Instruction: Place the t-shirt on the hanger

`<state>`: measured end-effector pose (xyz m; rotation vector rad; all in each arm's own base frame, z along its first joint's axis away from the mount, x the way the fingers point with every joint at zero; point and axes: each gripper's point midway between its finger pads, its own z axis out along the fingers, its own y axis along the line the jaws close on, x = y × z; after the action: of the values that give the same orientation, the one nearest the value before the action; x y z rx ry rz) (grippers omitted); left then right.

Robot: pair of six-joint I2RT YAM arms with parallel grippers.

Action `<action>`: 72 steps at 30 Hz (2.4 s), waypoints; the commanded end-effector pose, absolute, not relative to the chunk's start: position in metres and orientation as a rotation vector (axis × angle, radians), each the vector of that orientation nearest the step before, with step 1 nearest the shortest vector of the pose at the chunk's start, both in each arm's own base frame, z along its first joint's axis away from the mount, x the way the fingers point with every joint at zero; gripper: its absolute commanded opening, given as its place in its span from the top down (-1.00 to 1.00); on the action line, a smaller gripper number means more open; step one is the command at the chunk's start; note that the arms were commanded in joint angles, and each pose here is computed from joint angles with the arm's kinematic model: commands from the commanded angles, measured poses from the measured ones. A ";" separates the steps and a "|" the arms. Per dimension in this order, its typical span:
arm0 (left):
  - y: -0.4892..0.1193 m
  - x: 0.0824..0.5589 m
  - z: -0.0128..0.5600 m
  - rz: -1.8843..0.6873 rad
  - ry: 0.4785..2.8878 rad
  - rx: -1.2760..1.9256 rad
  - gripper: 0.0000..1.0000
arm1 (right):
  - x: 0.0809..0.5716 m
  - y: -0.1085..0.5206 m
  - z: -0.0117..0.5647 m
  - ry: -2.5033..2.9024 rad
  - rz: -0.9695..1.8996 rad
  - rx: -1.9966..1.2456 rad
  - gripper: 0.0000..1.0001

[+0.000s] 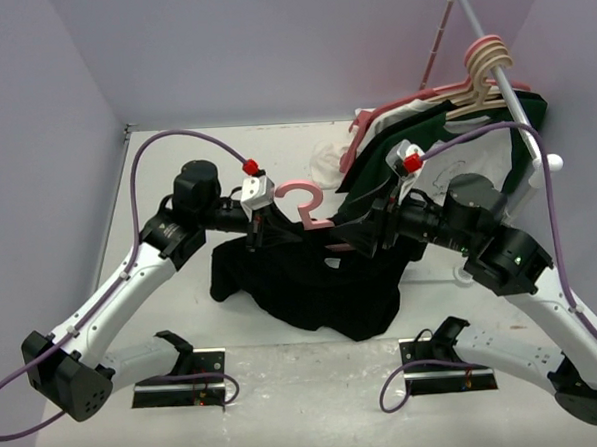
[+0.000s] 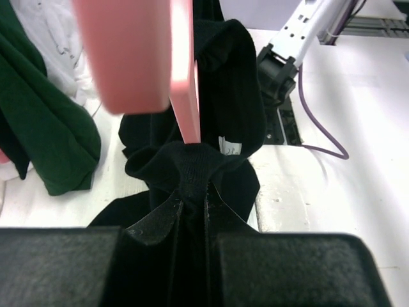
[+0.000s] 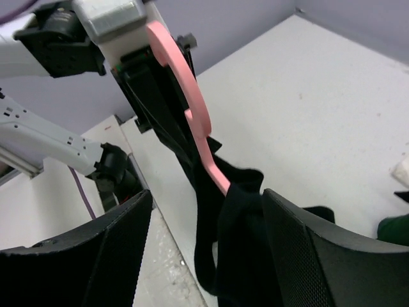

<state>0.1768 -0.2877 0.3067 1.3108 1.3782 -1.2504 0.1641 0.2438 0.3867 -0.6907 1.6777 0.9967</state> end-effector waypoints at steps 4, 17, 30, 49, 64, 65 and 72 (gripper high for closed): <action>-0.293 0.156 0.340 -1.368 1.174 1.408 1.00 | 0.174 0.258 0.413 1.601 0.941 -0.844 -0.43; -0.294 0.187 0.347 -1.219 1.298 1.262 1.00 | 0.185 0.217 0.378 1.847 0.789 -0.547 0.31; -0.301 0.198 0.357 -1.244 1.313 1.197 1.00 | 0.196 0.220 0.342 1.930 0.721 -0.517 0.53; -0.305 0.204 0.361 -1.261 1.302 1.151 1.00 | 0.209 0.275 0.332 1.942 0.830 -0.480 0.69; -0.293 0.200 0.349 -1.175 1.373 1.213 1.00 | 0.160 0.224 0.440 1.589 0.928 -0.533 -0.08; -0.293 0.196 0.347 -1.191 1.369 1.230 1.00 | 0.162 0.221 0.440 1.586 0.900 -0.539 -0.11; -0.293 0.157 0.348 -1.393 1.212 1.406 1.00 | 0.165 0.251 0.421 1.627 0.879 -0.772 -0.27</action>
<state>0.1874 -0.2953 0.3150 1.2620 1.4547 -1.2978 0.1641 0.2221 0.4428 -0.5649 1.5921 0.8797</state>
